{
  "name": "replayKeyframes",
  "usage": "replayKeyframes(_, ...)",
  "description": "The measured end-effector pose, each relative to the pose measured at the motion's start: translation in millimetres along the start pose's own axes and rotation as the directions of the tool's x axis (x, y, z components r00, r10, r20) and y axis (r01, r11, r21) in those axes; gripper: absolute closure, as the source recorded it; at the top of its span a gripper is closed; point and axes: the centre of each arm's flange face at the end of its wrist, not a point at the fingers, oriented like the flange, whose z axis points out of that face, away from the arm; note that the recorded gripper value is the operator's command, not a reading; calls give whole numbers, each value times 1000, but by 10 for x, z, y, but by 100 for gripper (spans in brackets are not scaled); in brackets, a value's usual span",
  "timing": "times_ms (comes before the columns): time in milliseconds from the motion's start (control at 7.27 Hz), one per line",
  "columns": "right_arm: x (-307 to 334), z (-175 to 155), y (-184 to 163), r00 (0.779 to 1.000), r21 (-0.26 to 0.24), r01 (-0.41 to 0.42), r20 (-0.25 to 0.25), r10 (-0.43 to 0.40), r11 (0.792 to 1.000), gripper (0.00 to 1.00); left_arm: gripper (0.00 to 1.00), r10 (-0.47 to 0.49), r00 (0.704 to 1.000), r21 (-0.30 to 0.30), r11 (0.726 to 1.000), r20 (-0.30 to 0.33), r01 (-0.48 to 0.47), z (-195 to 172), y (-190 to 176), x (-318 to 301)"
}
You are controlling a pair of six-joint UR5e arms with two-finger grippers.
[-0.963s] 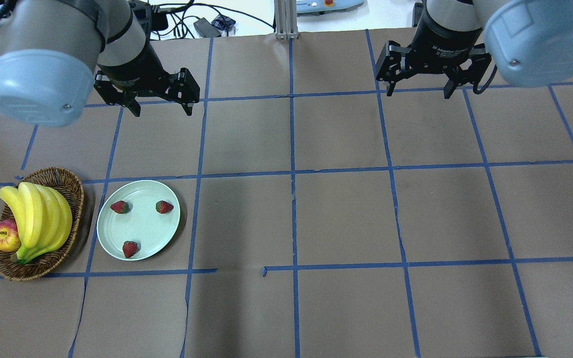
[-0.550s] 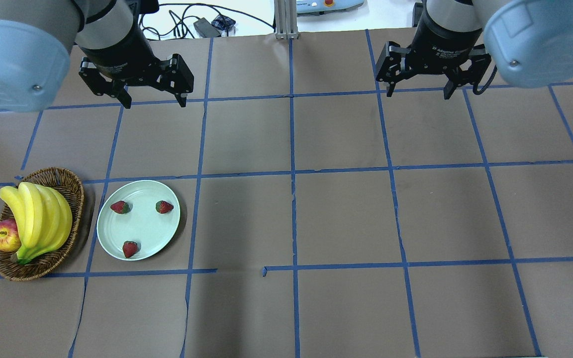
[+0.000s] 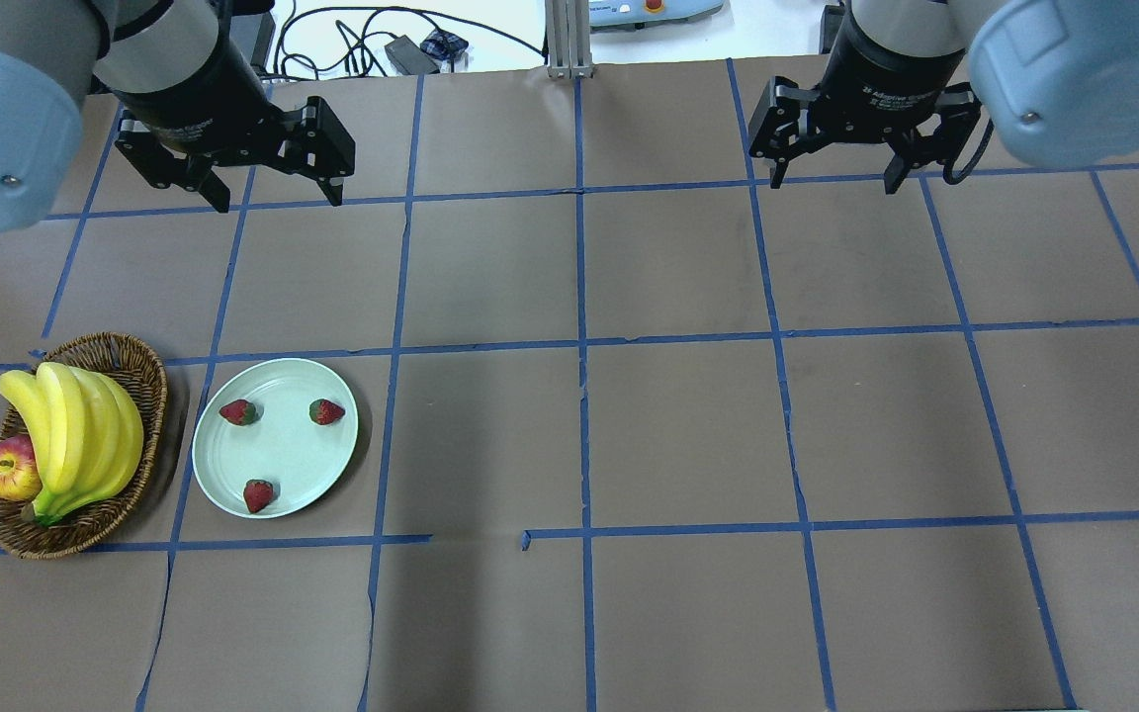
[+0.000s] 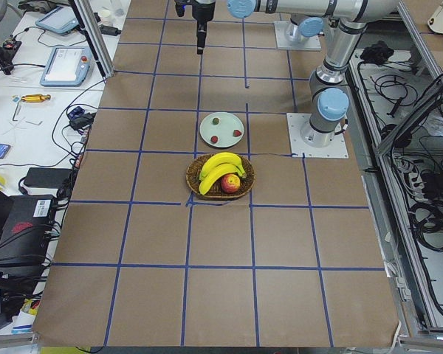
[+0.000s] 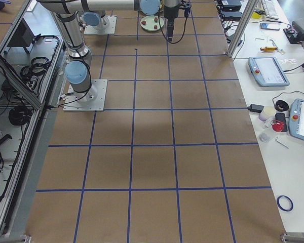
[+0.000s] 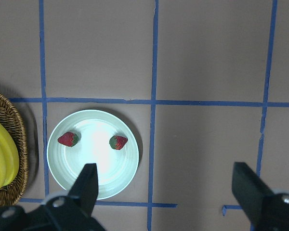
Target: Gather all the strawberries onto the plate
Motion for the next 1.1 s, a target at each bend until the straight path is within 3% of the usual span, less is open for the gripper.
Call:
replayKeyframes(413,-8,-138,40,1000,-16,0,8,0,1000,0,0,0,999,-15,1000,-32,0,64,-16,48)
replayKeyframes(1100,-4,-149,8,1000,23,3,0,-3,1000,0,0,26,999,-4,1000,-27,-26,74,2,42)
